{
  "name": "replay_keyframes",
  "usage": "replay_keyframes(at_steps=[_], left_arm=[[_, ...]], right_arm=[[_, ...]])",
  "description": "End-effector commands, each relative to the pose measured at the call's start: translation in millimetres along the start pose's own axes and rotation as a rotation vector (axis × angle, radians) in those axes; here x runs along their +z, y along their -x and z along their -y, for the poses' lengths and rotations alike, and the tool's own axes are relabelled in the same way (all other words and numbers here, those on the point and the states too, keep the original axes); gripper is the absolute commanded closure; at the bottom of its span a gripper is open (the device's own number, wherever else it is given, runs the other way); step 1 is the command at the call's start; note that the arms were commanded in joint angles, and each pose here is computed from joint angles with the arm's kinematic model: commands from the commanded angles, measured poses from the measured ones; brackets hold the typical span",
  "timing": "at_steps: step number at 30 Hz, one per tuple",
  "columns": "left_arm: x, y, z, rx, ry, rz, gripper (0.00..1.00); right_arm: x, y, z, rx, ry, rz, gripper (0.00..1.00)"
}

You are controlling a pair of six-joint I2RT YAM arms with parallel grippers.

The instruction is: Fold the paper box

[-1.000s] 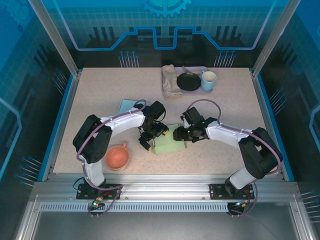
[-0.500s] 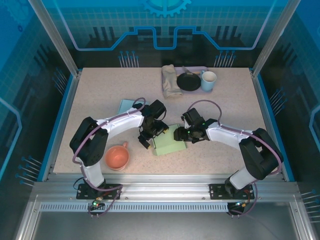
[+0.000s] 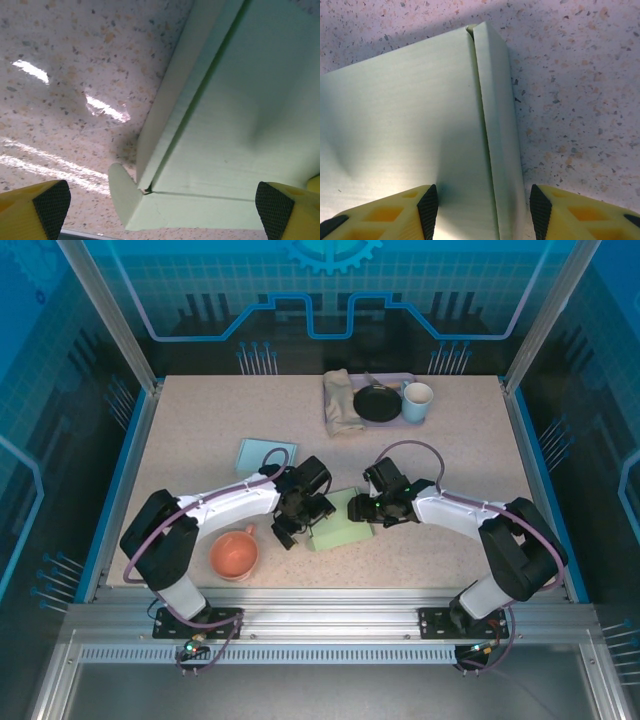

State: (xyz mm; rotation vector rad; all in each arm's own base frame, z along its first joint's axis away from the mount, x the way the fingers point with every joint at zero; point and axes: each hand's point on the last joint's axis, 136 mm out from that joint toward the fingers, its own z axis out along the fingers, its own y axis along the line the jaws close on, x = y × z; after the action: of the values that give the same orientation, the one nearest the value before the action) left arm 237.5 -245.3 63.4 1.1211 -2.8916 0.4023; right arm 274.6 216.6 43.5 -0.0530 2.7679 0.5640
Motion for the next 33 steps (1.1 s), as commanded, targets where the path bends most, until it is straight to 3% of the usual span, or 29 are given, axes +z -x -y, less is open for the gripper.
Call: replay_keyframes(at_steps=[1,33], left_arm=[[-0.6,6.1,9.9,-0.03,-0.041,0.058,0.01],[45.4,-8.1,-9.0,-0.194,0.049,0.03,0.04]], right_arm=[[2.6,-10.1,1.4,0.001,-0.017,-0.009,0.46],[9.5,-16.1,3.9,-0.004,-0.024,-0.025,0.48]])
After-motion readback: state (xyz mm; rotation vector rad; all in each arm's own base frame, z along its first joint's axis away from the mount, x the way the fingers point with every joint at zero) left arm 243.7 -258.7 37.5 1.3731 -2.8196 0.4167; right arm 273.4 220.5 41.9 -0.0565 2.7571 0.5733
